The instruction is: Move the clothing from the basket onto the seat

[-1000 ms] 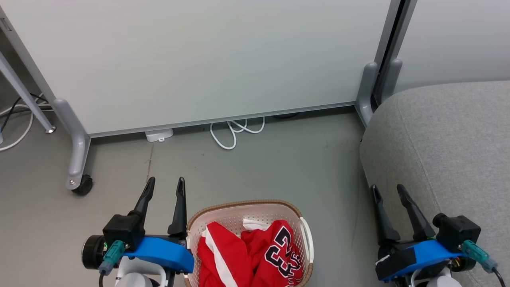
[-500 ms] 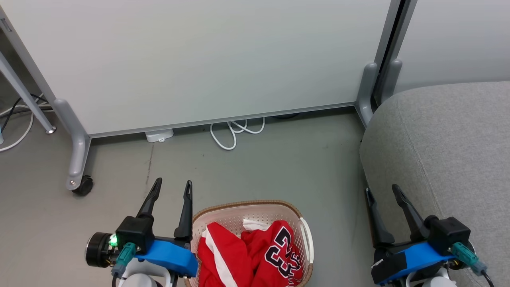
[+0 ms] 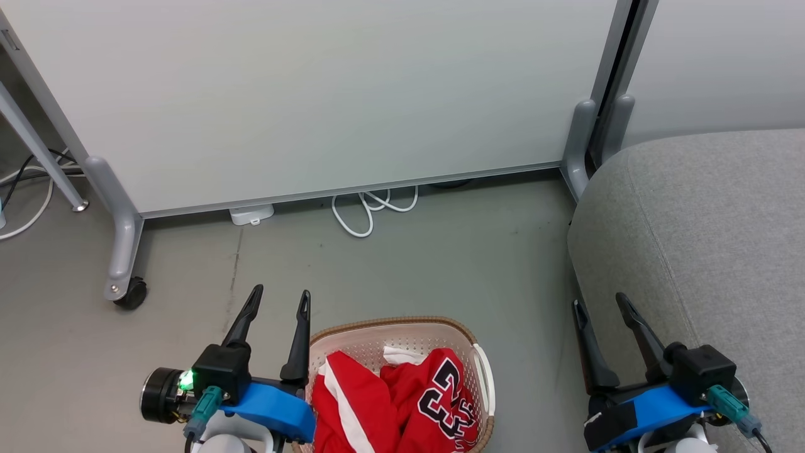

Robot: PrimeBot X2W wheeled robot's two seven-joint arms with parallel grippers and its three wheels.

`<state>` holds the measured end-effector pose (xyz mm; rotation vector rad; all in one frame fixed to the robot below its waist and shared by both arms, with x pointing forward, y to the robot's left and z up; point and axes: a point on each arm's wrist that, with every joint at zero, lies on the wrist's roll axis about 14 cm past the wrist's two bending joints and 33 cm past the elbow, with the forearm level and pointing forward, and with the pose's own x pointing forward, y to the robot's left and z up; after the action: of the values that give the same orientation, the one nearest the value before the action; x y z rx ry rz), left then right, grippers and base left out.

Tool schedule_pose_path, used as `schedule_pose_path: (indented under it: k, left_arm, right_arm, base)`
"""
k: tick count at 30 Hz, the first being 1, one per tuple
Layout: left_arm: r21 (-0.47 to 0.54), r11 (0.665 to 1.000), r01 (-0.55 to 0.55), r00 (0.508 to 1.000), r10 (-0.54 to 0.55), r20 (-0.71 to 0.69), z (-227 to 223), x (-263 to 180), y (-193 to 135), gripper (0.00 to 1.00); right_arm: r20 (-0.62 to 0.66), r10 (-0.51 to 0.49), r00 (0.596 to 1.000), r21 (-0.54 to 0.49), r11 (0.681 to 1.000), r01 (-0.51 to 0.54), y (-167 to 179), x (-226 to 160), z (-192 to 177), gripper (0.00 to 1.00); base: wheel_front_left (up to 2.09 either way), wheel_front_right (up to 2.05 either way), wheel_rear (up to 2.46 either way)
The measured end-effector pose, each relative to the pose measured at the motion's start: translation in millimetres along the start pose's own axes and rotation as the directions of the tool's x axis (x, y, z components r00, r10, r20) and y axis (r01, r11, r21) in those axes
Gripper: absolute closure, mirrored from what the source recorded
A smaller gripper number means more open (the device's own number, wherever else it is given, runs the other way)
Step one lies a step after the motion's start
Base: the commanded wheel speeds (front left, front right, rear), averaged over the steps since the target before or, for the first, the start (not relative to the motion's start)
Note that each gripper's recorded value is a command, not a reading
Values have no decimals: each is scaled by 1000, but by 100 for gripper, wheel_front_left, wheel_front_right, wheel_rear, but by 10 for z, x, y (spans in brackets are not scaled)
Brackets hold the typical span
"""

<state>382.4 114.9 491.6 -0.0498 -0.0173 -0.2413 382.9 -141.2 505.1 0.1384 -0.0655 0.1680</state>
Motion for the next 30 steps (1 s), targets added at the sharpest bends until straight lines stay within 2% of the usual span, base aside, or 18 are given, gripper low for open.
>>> schedule_pose_path:
  k: [17, 30]
  left_arm:
    - [5, 1000, 6, 1000, -6, -21, -62, 28, -5, 0]
    - [109, 983, 146, 983, -131, -131, -349, 389, -106, 0]
  right_arm:
    - [-11, -6, 1000, 10, 1000, 6, -14, -9, -38, 0]
    - [-42, -15, 999, 16, 1000, 15, -74, 127, -162, 0]
  base:
    - [0, 0, 0]
    - [0, 0, 0]
